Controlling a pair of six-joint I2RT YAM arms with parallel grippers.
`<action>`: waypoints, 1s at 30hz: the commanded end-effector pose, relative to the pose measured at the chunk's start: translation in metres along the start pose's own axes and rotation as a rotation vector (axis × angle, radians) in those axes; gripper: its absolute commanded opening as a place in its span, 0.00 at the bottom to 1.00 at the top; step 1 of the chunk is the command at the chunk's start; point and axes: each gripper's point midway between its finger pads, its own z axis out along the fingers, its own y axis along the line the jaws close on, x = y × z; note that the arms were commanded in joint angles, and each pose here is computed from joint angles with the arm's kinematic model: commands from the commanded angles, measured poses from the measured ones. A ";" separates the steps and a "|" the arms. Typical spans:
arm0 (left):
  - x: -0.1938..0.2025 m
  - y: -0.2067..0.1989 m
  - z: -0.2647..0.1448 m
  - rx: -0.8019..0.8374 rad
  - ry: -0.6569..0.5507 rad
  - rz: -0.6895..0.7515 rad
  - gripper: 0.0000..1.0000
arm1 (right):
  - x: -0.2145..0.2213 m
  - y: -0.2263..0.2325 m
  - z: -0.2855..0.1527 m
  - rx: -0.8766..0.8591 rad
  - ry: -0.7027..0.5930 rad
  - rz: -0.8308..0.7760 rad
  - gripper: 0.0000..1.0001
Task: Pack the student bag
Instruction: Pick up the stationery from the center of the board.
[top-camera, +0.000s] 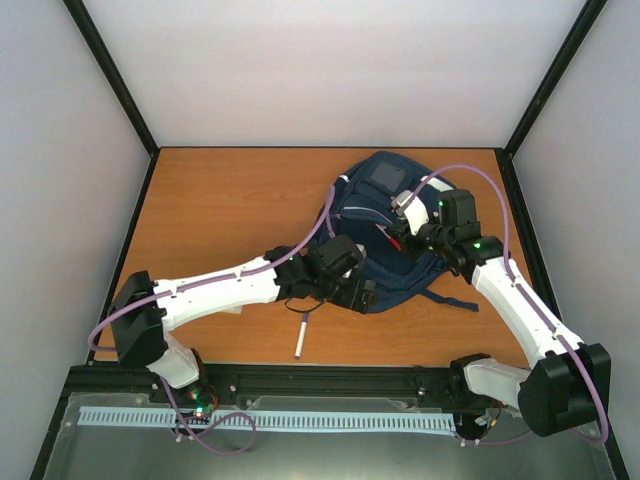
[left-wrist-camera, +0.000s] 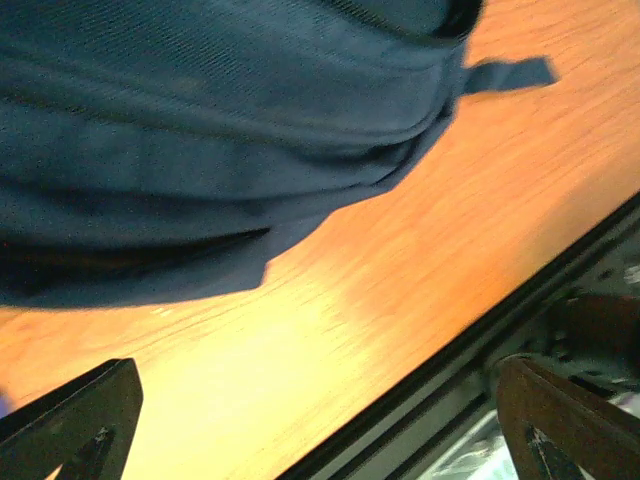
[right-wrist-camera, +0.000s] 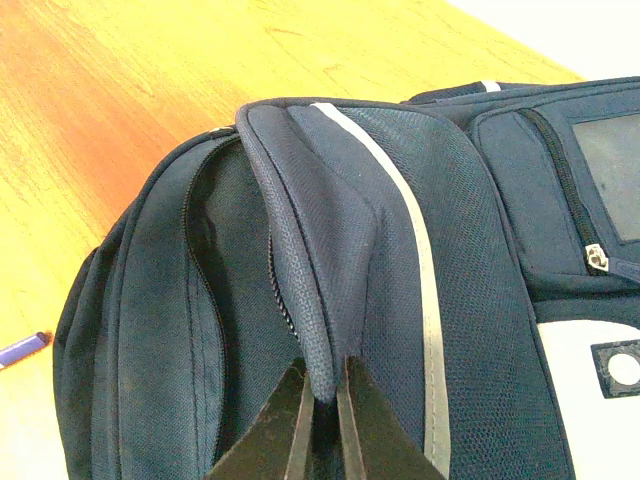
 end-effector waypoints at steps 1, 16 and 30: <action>0.008 0.036 -0.032 -0.189 0.032 0.148 1.00 | -0.014 -0.002 -0.002 -0.007 -0.054 -0.022 0.04; 0.027 0.075 -0.069 -0.339 0.051 0.262 1.00 | -0.012 0.000 -0.001 -0.020 -0.049 -0.022 0.08; -0.040 0.149 -0.200 -0.761 -0.568 0.064 1.00 | -0.011 0.000 0.000 -0.022 -0.048 -0.016 0.08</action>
